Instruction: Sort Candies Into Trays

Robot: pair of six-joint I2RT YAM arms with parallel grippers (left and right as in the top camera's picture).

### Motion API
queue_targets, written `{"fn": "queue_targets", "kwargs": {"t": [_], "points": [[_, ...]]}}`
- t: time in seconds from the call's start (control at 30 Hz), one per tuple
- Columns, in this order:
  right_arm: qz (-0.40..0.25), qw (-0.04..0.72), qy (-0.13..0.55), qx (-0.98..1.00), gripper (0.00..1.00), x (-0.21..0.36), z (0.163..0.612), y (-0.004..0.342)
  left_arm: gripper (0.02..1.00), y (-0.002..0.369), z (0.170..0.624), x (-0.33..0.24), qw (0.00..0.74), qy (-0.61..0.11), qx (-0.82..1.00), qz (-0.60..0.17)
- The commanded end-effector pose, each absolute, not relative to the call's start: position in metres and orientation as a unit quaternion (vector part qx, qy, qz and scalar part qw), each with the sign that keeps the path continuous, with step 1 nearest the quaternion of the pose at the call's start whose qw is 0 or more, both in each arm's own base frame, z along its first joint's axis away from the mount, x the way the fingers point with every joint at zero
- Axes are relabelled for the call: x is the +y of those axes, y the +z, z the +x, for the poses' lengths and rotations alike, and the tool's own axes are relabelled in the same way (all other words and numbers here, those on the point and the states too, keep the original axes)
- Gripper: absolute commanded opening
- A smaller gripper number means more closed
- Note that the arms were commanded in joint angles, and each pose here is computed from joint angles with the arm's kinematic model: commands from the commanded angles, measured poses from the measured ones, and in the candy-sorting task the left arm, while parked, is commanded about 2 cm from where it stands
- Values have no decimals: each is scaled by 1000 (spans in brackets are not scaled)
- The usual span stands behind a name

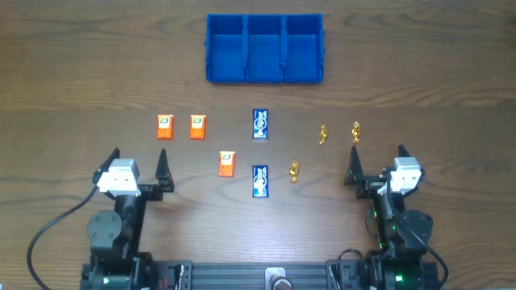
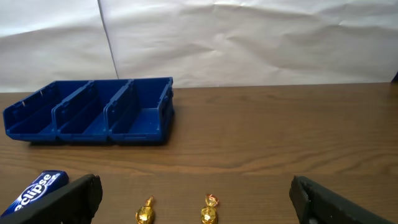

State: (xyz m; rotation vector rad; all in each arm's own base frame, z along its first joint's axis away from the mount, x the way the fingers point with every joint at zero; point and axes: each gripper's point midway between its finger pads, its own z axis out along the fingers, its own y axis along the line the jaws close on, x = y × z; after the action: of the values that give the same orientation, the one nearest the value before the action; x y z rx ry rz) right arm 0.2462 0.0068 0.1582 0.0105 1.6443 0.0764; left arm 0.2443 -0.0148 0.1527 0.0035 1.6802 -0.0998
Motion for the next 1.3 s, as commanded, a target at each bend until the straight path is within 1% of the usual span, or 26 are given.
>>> {"fn": "queue_targets", "kwargs": {"t": [0.03,1.13,1.2,1.23,1.27,1.3], "points": [[4,679,30,733,998,7,246,157,996,137,243,-17,648,-44,760,11],[4,679,30,733,998,7,246,157,998,137,243,-17,649,-44,760,11],[4,679,30,733,998,7,246,157,998,134,239,-14,627,-39,778,5],[4,679,30,733,998,7,246,157,998,139,238,-14,615,-40,787,5],[4,679,30,733,998,7,246,157,998,156,239,-15,614,-42,788,7],[4,679,30,733,998,7,246,157,998,165,239,-15,602,-42,798,6]]}}
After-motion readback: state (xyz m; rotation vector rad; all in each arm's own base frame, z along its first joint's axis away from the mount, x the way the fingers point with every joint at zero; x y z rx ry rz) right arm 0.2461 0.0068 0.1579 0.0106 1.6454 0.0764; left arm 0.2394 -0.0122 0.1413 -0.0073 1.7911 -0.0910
